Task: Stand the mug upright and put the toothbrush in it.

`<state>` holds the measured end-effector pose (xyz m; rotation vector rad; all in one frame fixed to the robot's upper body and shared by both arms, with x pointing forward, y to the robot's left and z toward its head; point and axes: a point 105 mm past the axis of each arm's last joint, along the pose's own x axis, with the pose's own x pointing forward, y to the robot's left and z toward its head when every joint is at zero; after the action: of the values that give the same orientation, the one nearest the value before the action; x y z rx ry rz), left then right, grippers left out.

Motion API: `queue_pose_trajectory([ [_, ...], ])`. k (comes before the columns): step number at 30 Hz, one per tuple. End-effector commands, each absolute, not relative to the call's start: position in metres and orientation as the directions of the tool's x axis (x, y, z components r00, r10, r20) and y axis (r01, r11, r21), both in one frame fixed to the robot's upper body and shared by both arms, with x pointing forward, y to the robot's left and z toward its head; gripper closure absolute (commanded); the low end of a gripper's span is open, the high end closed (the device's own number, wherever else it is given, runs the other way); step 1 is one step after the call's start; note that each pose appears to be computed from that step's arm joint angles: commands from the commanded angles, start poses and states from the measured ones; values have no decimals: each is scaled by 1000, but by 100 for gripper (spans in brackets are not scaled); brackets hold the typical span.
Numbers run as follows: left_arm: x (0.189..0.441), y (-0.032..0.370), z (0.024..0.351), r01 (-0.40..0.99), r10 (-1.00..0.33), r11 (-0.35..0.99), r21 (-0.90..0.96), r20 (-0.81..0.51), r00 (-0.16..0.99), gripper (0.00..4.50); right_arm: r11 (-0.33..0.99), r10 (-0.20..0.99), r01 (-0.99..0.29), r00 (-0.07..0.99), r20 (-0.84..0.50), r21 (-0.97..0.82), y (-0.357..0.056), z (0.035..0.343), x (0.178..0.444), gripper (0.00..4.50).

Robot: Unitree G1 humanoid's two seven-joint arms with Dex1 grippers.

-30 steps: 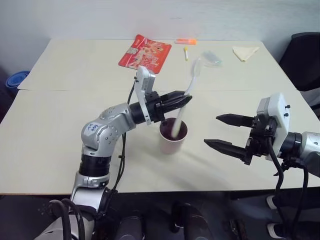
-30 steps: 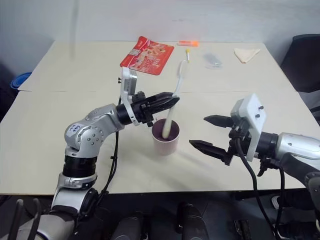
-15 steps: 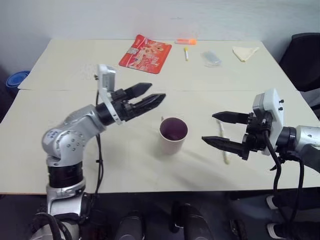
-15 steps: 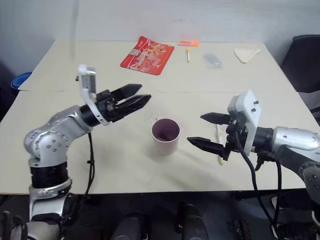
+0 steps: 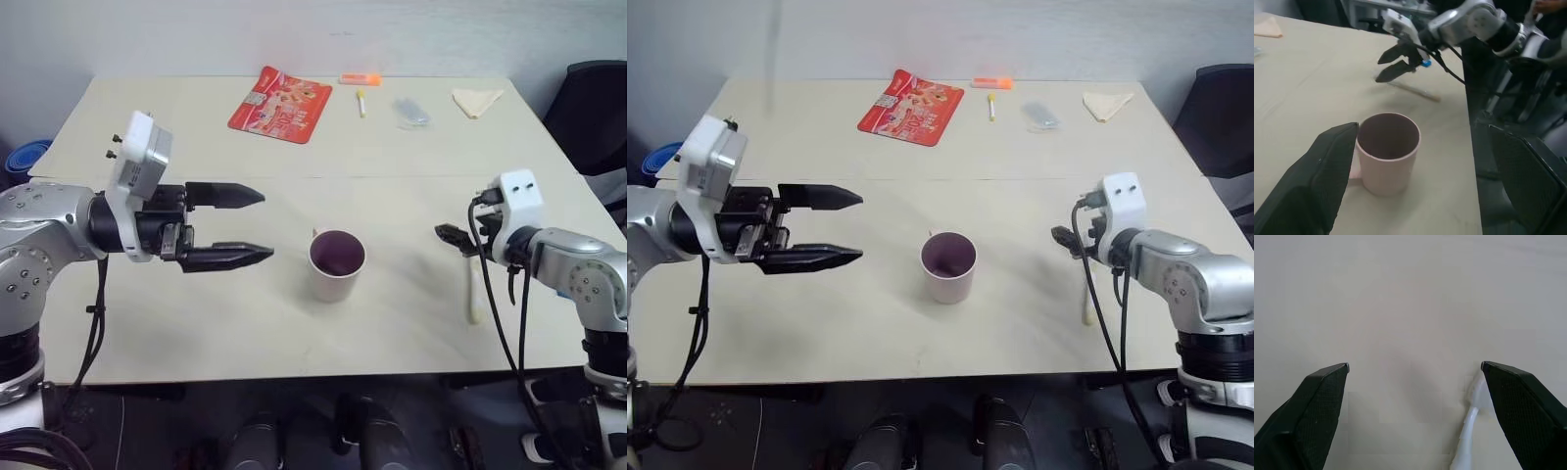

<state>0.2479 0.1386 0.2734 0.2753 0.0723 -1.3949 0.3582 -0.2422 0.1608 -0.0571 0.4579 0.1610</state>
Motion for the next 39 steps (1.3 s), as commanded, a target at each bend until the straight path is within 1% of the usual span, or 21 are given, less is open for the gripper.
queue_pose_trajectory([
  [1, 244, 138, 279, 971, -957, 106, 216, -242, 158, 5, 997, 56, -74, 903, -427, -26, -257, 170, 356, 0],
  [6, 244, 135, 279, 969, -957, 93, 230, -247, 151, 5, 999, -11, -14, 886, -463, -51, -268, 156, 350, 0],
  [8, 244, 134, 279, 968, -958, 92, 235, -246, 151, 5, 994, -67, 20, 884, -462, -106, -278, 153, 347, 0],
  [9, 244, 133, 279, 967, -958, 92, 237, -244, 151, 5, 994, -81, 35, 881, -466, -106, -282, 151, 345, 0],
  [11, 244, 133, 279, 967, -959, 90, 238, -242, 148, 5, 997, -67, 46, 870, -488, -55, -284, 144, 342, 0],
  [15, 243, 132, 279, 969, -960, 78, 235, -245, 137, 5, 998, 13, 25, 850, -527, 65, -273, 131, 342, 0],
  [18, 243, 132, 281, 968, -960, 75, 241, -246, 135, 0, 991, 53, 19, 854, -517, 133, -267, 130, 347, 52],
  [24, 244, 130, 282, 965, -962, 71, 251, -240, 134, 0, 985, 87, 3, 852, -517, 171, -260, 129, 351, 241],
  [28, 246, 130, 284, 963, -964, 78, 259, -227, 140, 0, 986, 98, -11, 848, -522, 167, -258, 127, 350, 376],
  [29, 246, 130, 285, 962, -965, 81, 260, -222, 141, 0, 987, 101, -17, 847, -522, 162, -258, 126, 349, 399],
  [30, 247, 129, 285, 962, -966, 84, 259, -214, 142, 0, 988, 104, -26, 845, -524, 155, -257, 126, 348, 432],
  [33, 248, 127, 284, 962, -967, 86, 260, -210, 143, 0, 990, 100, -33, 850, -517, 137, -257, 128, 349, 435],
  [36, 248, 128, 283, 962, -967, 90, 259, -208, 147, 0, 982, 151, -88, 900, -408, 170, -245, 155, 359, 435],
  [38, 248, 131, 283, 961, -965, 109, 255, -205, 164, 0, 961, 244, -203, 942, -229, 190, -220, 195, 368, 435],
  [39, 249, 133, 283, 960, -964, 121, 253, -201, 175, 0, 938, 300, -267, 944, -138, 220, -205, 215, 369, 435],
])
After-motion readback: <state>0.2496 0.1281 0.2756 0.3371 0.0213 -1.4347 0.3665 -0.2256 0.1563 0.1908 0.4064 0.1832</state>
